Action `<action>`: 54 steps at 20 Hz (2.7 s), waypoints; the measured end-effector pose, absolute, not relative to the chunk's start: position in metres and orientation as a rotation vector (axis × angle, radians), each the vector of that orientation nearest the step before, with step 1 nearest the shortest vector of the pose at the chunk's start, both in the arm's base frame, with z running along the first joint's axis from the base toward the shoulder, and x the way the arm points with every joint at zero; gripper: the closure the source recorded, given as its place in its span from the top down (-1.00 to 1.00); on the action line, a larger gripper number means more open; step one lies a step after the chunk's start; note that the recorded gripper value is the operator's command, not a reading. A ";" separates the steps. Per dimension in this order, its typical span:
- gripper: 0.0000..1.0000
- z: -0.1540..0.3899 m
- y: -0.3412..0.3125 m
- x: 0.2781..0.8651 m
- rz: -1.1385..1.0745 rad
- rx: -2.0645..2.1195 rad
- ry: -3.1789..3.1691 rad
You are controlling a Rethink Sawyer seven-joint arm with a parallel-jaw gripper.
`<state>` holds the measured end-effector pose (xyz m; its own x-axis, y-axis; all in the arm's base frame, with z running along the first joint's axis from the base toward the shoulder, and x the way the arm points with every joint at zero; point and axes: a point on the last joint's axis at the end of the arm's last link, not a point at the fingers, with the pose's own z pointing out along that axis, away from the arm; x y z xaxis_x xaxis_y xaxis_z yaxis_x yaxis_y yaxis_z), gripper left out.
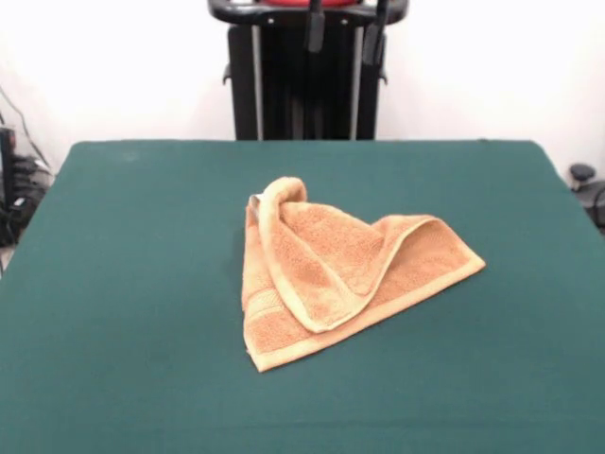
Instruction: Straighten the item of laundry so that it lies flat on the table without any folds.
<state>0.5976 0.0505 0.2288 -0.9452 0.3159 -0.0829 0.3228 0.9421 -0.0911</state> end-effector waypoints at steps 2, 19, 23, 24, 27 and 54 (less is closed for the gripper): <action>1.00 0.233 0.050 0.598 -0.157 0.498 3.021; 1.00 0.160 0.051 0.618 -0.142 0.445 2.924; 1.00 0.119 0.059 0.616 -0.141 0.416 2.934; 1.00 0.110 0.061 0.613 -0.142 0.411 2.942; 1.00 0.080 0.066 0.604 -0.143 0.398 2.979; 1.00 -0.019 0.100 0.545 -0.131 0.230 2.998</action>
